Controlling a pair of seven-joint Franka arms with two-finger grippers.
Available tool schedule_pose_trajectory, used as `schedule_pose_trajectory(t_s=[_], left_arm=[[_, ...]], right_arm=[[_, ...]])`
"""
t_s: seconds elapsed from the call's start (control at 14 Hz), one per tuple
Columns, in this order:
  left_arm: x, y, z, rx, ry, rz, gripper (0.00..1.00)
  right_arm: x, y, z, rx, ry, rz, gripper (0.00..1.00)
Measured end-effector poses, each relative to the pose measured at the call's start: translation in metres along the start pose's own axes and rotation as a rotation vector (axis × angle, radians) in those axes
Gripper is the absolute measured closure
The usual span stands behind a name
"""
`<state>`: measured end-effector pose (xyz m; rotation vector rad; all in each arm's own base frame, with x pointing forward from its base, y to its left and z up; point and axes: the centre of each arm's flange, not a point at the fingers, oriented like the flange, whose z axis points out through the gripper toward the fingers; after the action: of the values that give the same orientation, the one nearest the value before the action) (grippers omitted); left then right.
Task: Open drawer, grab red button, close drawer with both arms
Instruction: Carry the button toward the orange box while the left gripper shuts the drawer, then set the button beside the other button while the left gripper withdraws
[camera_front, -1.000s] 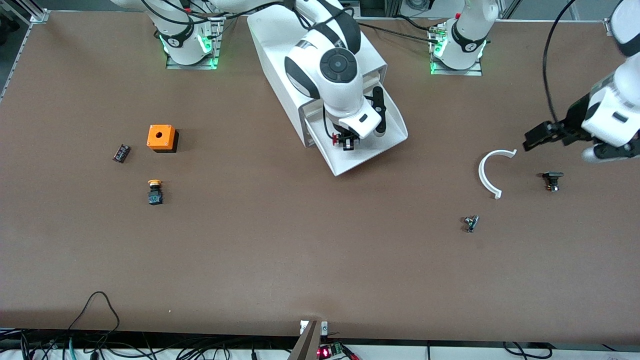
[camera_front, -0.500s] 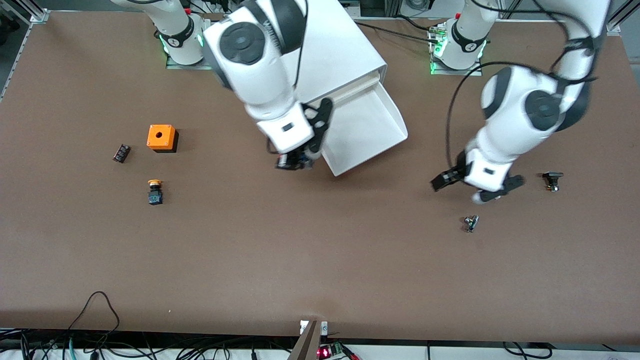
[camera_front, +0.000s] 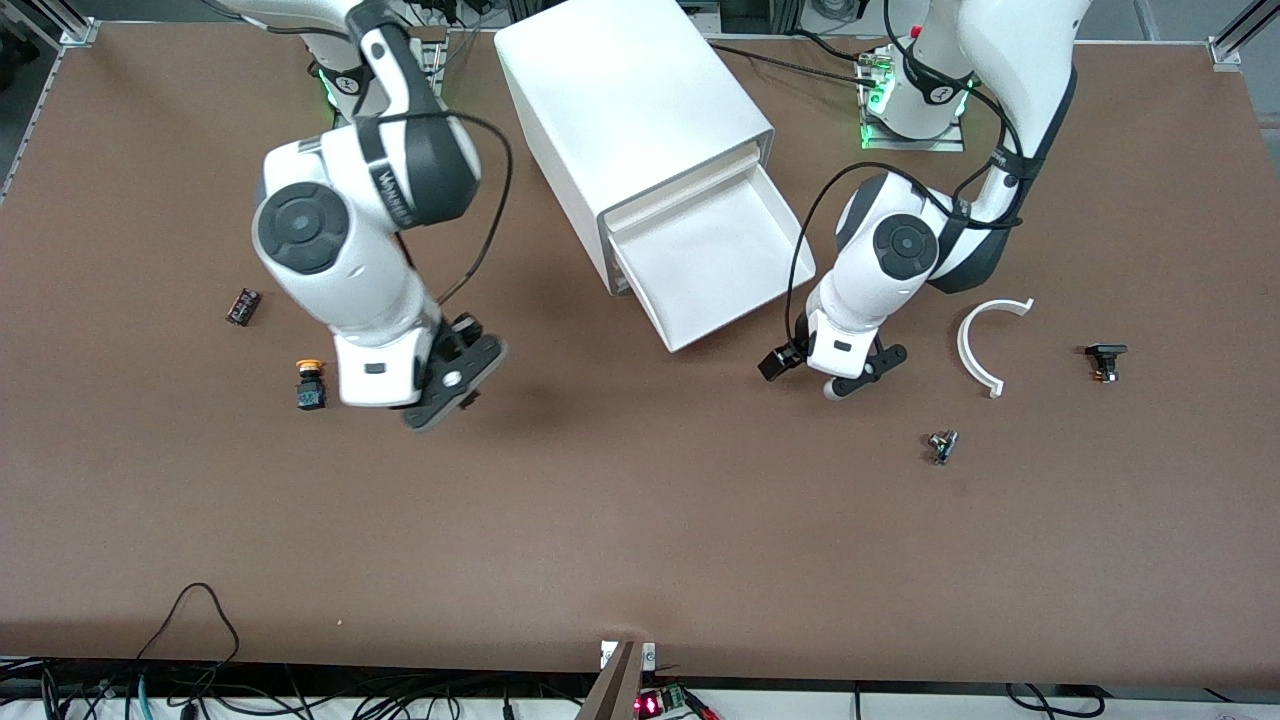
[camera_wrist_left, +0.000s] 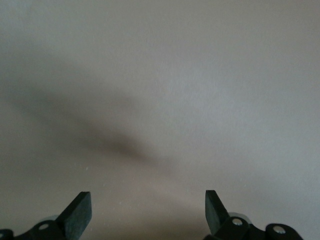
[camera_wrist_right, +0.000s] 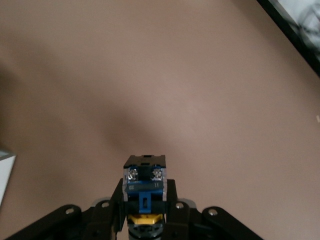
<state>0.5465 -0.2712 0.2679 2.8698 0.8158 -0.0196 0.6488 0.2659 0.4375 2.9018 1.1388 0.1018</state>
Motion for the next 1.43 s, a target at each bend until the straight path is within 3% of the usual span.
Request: schedule_pose_trajectory(t_s=[0.21,0.36,0.57,0.71,0.93,1.14,1.29,1.43], left_arm=[[-0.069,0.008,0.001,0.017,-0.044,0.099,0.0],[-0.13,0.011,0.002,0.038,-0.076,0.193,0.0],[-0.208,0.016,0.002,0.075,-0.121,0.322,0.0],[-0.228,0.019,-0.001,0.076,-0.129,0.351,0.0],[-0.199,0.016,-0.008,0.059,-0.111,0.301,0.0],[-0.087,0.002,-0.06,-0.028,0.002,0.163,0.0],[-0.011,-0.028,-0.107,-0.047,0.092,0.2,0.0],[0.024,-0.059,-0.152,-0.005,0.123,0.267,0.0]], right_arm=[[-0.053,0.062,0.031,-0.077,-0.035,0.104,0.67],[-0.093,0.09,0.067,-0.103,-0.001,0.155,0.67],[-0.139,0.095,0.115,-0.092,-0.016,0.257,0.67],[-0.15,0.087,0.134,-0.078,-0.042,0.345,0.67],[-0.157,0.066,0.162,-0.073,-0.037,0.426,0.67],[-0.178,0.053,0.203,-0.089,-0.003,0.445,0.67],[-0.193,0.046,0.228,-0.101,0.011,0.448,0.66],[-0.198,0.044,0.24,-0.103,0.009,0.503,0.53]])
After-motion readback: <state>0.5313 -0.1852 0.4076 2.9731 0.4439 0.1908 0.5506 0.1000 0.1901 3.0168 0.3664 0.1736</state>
